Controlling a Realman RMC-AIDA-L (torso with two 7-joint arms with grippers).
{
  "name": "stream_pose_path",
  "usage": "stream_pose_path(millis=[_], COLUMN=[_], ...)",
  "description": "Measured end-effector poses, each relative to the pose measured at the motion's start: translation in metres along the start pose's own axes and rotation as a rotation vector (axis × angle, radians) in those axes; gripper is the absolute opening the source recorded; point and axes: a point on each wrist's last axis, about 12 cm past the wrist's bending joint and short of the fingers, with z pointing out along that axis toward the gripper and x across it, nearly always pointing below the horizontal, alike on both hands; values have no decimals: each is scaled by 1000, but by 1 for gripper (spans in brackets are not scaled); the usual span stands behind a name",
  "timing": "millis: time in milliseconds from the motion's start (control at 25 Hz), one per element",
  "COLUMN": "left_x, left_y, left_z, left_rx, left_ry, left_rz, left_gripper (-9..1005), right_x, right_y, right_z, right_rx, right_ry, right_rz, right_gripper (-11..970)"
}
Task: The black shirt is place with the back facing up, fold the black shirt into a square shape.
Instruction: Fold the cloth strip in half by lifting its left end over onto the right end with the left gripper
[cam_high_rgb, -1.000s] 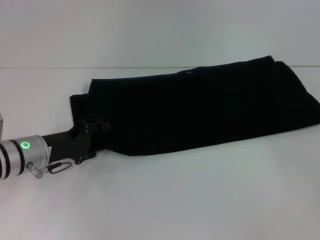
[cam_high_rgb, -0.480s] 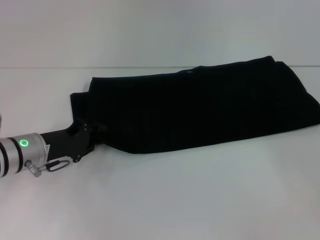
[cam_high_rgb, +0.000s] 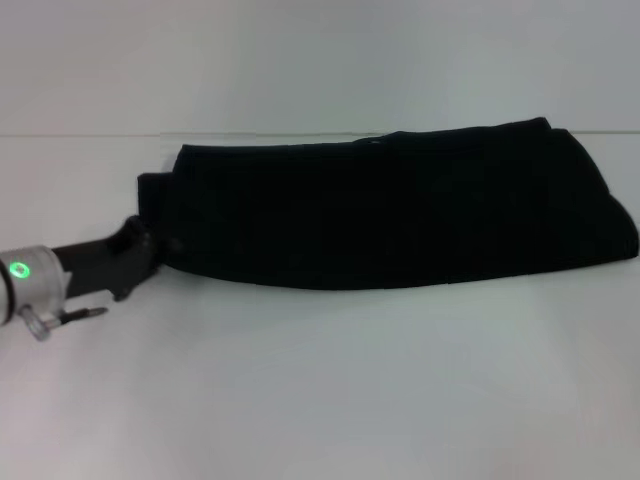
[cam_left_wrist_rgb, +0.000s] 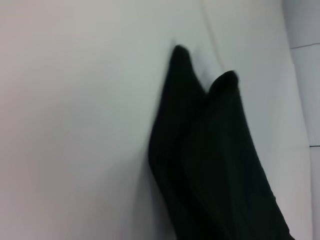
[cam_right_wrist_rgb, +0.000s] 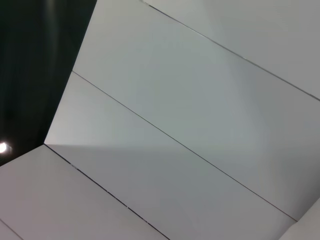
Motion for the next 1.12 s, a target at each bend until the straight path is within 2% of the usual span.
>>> stream_pose_path(millis=[160, 280, 360, 640, 880, 1120], left_x=[-18, -34, -38, -62, -68, -65], left_y=[1, 10, 12, 31, 45, 46], left_z=[-15, -34, -39, -78, -99, -99], left_rx=[-38, -85, -93, -149, -192, -190], left_ry=[-40, -112, -134, -288, -347, -340], left_rz=[74, 105, 106, 77, 65, 61], left_gripper=[29, 27, 32, 48, 62, 77], right_x=[0, 1, 1, 1, 0, -1], right_y=[0, -1, -1, -2, -2, -2], right_z=[0, -2, -3, -6, -6, -7], right_rx=[0, 7, 13, 19, 21, 23], right_ry=[-2, -4, -6, -9, -9, -5], right_rz=[3, 4, 1, 0, 1, -1], right_gripper=[855, 855, 855, 854, 854, 854])
